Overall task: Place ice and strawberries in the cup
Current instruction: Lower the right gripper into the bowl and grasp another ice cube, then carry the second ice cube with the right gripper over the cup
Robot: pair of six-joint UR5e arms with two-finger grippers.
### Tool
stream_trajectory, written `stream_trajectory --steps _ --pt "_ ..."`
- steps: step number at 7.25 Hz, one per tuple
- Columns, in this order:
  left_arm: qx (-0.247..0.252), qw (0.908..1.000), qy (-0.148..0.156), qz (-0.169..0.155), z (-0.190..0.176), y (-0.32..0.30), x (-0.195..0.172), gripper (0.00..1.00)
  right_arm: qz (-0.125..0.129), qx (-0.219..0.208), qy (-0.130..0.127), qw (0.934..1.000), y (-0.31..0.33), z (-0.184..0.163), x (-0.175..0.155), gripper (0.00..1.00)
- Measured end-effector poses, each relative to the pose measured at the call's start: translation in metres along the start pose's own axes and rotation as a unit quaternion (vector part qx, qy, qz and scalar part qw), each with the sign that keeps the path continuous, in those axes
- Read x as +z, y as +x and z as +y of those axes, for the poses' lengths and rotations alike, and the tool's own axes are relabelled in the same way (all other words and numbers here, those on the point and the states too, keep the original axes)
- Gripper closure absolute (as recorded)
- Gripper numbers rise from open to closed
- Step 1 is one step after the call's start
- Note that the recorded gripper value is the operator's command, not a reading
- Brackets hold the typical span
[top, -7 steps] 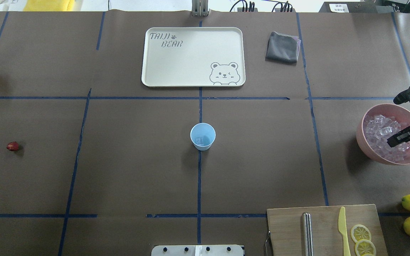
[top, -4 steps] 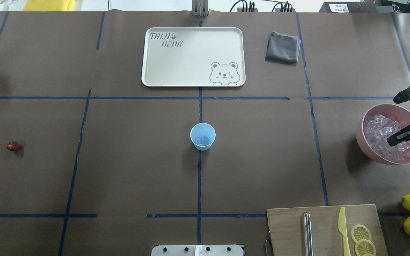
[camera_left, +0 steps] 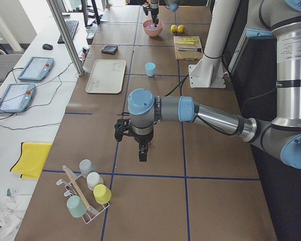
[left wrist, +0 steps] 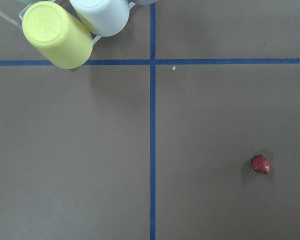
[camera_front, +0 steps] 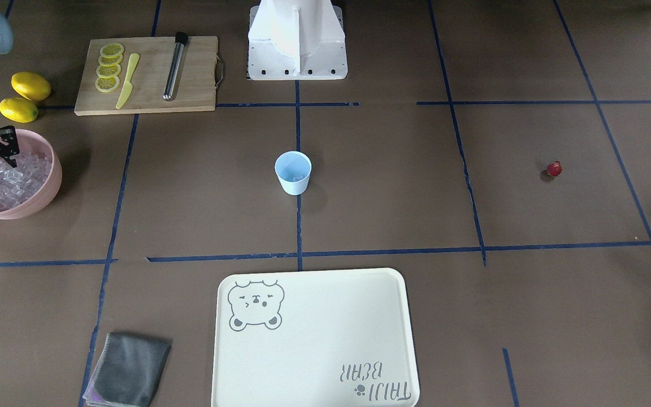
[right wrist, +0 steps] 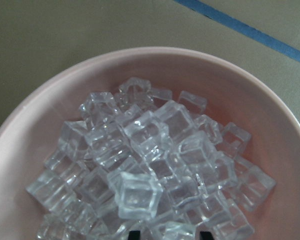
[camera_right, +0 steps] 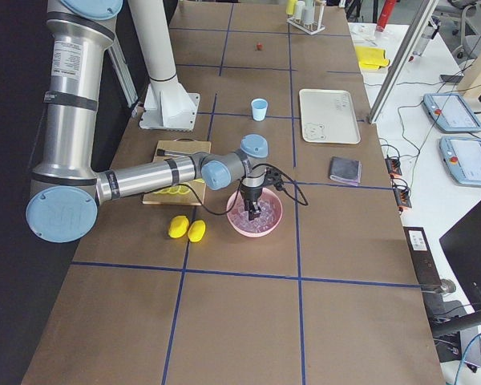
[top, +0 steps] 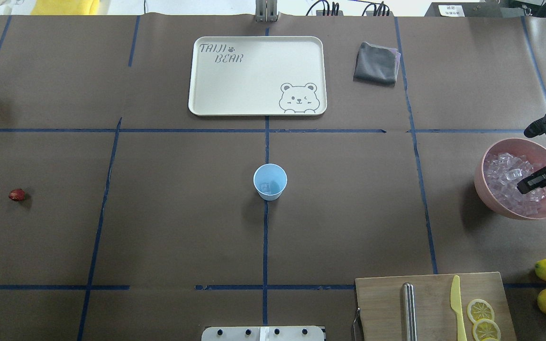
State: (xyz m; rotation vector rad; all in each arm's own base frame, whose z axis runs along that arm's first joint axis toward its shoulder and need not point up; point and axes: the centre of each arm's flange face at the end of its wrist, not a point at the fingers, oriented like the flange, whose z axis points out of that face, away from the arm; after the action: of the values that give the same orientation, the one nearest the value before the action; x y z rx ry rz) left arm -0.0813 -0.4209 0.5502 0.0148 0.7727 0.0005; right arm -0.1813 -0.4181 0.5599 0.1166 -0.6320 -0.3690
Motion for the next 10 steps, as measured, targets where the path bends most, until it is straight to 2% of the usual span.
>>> stream_trajectory --steps 1,2,6,8,10 --pt "0.000 1.0000 0.000 0.000 0.000 0.000 0.000 0.00 0.000 0.000 0.000 1.0000 0.000 0.000 -0.001 0.87" --pt "0.000 1.0000 0.000 0.000 0.000 0.000 0.000 0.00 0.000 0.001 0.001 1.0000 0.001 0.001 -0.002 0.97" --pt "0.000 1.0000 0.000 0.001 0.000 0.000 0.000 0.00 -0.002 0.003 0.010 0.9999 0.004 0.020 -0.021 1.00" --pt "0.000 1.0000 0.000 0.000 0.000 0.000 0.000 0.00 -0.012 0.017 0.027 0.9994 0.005 0.027 -0.063 1.00" --pt "0.000 1.0000 0.000 0.000 0.001 0.000 0.000 0.00 -0.037 0.041 0.047 0.9974 0.000 0.029 -0.123 1.00"
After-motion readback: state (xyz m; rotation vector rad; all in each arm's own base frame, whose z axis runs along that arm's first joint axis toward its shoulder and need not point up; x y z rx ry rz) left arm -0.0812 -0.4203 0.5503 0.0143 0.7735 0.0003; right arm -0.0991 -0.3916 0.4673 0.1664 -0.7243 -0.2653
